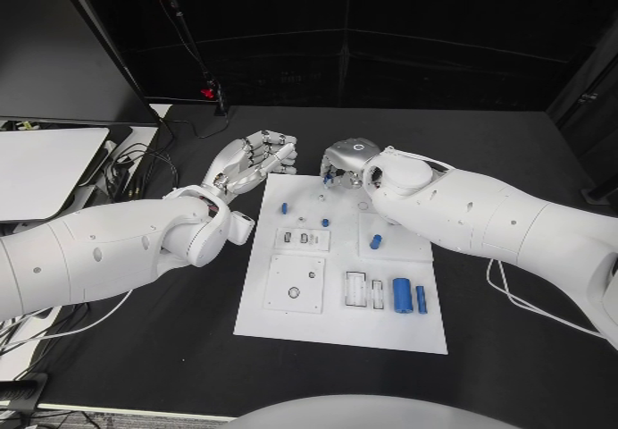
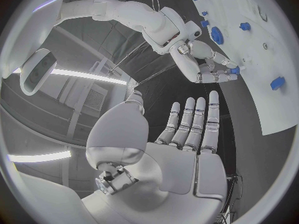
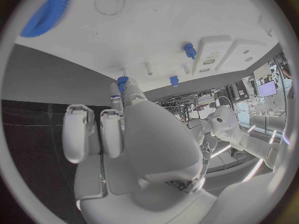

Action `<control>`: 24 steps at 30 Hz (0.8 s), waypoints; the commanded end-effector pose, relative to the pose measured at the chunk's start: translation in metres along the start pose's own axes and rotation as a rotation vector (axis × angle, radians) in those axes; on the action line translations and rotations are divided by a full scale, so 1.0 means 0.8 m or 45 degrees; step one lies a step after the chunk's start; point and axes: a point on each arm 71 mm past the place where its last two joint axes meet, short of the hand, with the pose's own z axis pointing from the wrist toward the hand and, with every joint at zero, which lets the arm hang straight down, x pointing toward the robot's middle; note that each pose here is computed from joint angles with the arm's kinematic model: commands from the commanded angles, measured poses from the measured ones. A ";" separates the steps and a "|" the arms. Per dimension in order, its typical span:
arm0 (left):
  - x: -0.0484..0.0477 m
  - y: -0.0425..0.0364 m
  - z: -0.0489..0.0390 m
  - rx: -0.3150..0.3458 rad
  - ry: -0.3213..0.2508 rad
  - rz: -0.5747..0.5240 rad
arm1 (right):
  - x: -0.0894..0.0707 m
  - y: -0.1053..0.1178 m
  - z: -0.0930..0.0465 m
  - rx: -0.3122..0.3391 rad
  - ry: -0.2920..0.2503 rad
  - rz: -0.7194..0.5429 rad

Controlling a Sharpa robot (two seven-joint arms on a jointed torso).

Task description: Assemble the parts on the task board

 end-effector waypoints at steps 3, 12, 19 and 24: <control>0.001 -0.0102 0.001 0.135 0.013 -0.003 | 0.002 -0.001 0.000 0.004 0.027 -0.005; 0.000 -0.0099 0.000 0.133 0.010 -0.001 | 0.002 0.000 0.000 -0.001 0.027 -0.002; 0.000 -0.0100 0.000 0.133 0.010 -0.001 | 0.001 0.003 0.001 -0.010 0.023 0.002; 0.000 -0.0100 0.000 0.133 0.010 -0.001 | 0.001 0.004 0.001 -0.012 0.021 0.002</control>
